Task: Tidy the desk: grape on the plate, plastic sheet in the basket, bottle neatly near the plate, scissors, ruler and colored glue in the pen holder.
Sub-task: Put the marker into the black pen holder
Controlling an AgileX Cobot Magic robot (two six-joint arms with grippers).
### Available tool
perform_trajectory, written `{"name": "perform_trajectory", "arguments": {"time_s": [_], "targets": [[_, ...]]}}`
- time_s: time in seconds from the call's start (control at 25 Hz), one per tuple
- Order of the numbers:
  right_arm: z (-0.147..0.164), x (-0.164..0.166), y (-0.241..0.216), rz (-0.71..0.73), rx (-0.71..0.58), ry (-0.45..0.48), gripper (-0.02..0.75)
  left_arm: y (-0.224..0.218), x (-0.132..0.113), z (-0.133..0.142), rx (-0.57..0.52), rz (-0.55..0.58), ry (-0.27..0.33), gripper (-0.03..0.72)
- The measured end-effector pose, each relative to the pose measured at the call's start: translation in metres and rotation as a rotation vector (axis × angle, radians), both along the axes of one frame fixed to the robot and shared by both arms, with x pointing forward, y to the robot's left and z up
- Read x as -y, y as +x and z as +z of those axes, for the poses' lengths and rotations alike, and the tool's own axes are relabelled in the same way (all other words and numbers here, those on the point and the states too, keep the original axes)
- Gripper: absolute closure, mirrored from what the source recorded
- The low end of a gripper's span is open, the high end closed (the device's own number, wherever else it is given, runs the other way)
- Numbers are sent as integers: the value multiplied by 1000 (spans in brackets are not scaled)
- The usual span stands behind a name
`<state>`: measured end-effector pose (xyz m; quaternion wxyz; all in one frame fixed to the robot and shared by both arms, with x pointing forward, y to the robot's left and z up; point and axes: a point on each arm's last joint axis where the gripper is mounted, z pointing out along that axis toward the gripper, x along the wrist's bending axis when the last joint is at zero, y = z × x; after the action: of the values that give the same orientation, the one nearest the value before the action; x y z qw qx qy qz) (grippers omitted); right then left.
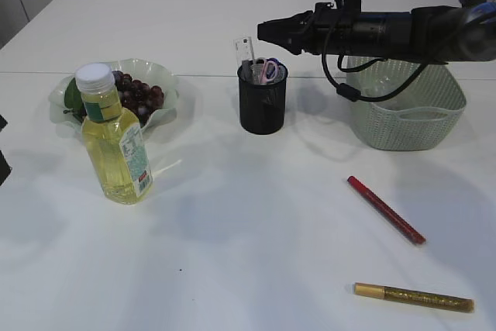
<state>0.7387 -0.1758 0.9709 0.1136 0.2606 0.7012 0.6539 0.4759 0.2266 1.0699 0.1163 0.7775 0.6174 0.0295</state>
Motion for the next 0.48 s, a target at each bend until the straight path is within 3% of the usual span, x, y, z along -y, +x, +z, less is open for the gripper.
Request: {"name": "perform_trajectory", "arguments": {"time_s": [0.16,0.32,0.48], "targets": [[0,0,0,-3,-1,-2,456,0,0,0,-2,0,1,398],[0,0,1,-9,-13,3,421,0,0,0,-5,0,-1,398],[6,6,3,-114,-145,-26,412,-1,0,0,-8,0,-4,398]]}}
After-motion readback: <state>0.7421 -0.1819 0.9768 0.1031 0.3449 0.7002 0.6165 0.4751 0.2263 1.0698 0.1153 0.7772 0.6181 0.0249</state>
